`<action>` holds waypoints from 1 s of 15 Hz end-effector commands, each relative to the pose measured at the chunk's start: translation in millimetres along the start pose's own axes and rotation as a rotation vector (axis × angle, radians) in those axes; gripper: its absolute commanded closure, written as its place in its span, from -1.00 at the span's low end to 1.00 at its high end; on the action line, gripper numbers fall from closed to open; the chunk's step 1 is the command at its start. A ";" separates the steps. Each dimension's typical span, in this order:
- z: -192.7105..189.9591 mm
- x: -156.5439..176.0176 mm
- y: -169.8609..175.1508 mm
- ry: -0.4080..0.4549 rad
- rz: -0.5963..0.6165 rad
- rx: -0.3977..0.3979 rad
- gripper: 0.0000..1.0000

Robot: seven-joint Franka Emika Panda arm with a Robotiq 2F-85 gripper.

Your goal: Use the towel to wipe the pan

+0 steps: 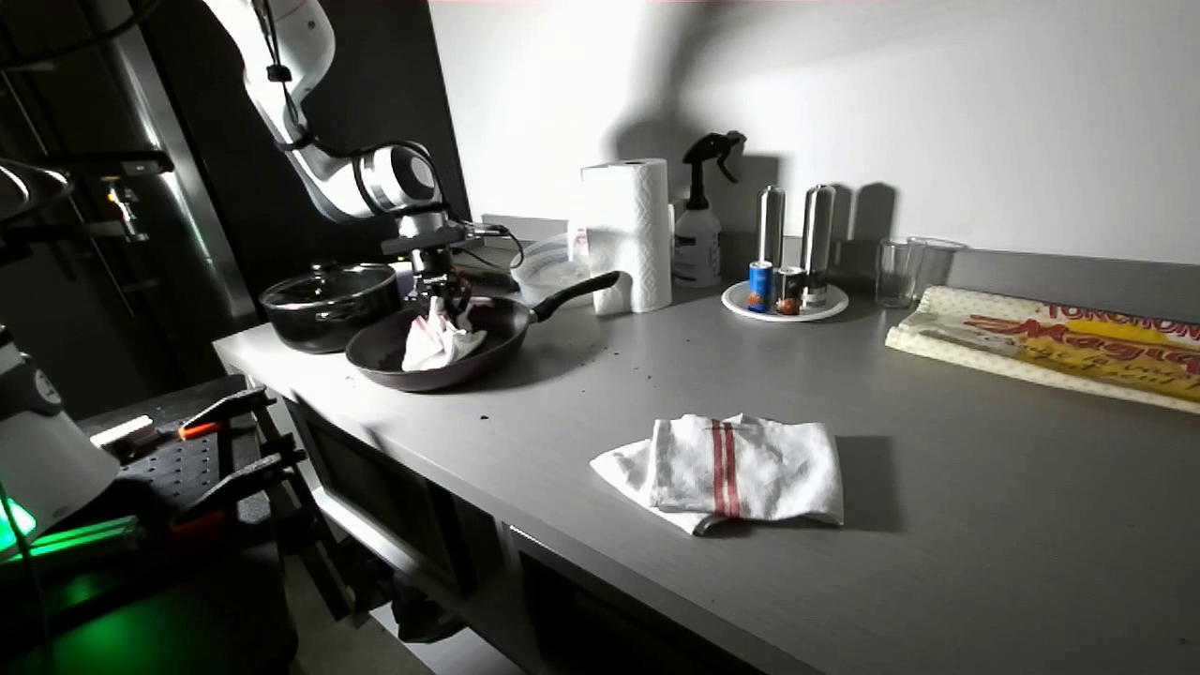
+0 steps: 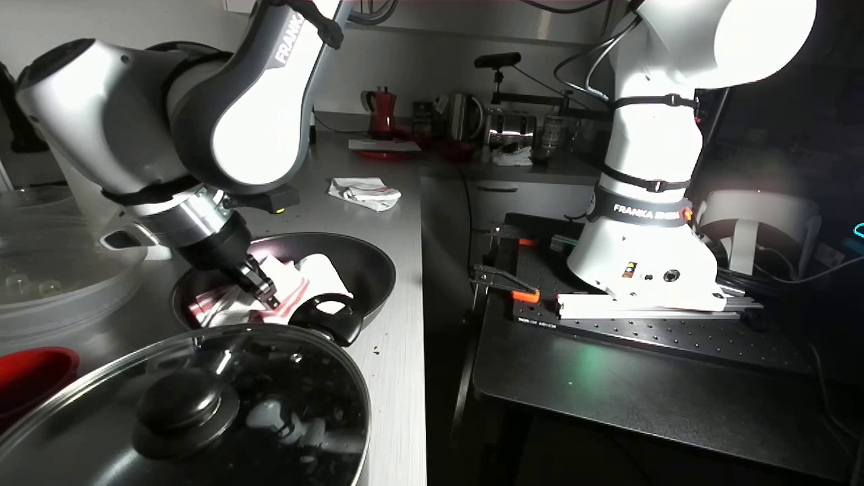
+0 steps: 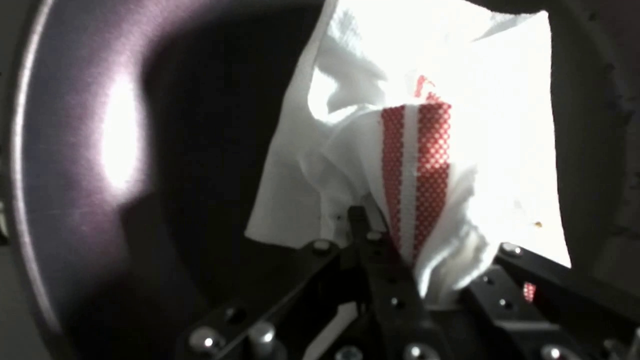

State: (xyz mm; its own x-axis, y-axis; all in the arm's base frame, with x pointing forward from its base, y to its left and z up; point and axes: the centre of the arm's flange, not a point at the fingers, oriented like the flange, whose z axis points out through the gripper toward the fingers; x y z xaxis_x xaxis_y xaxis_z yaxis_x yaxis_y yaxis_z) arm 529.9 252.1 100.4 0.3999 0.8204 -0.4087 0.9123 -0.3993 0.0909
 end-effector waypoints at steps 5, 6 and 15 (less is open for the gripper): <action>1.0 -6.9 -52.2 -0.017 -0.142 0.086 0.93; 2.9 -11.1 -49.9 -0.024 -0.133 0.099 0.93; 29.3 -80.0 23.2 0.026 0.129 0.201 0.93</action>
State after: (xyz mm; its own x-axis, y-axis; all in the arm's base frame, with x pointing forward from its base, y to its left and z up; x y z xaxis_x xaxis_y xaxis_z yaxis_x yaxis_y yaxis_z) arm 509.7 198.9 101.0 0.4389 0.7971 -0.4148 0.8612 -0.5048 -0.0589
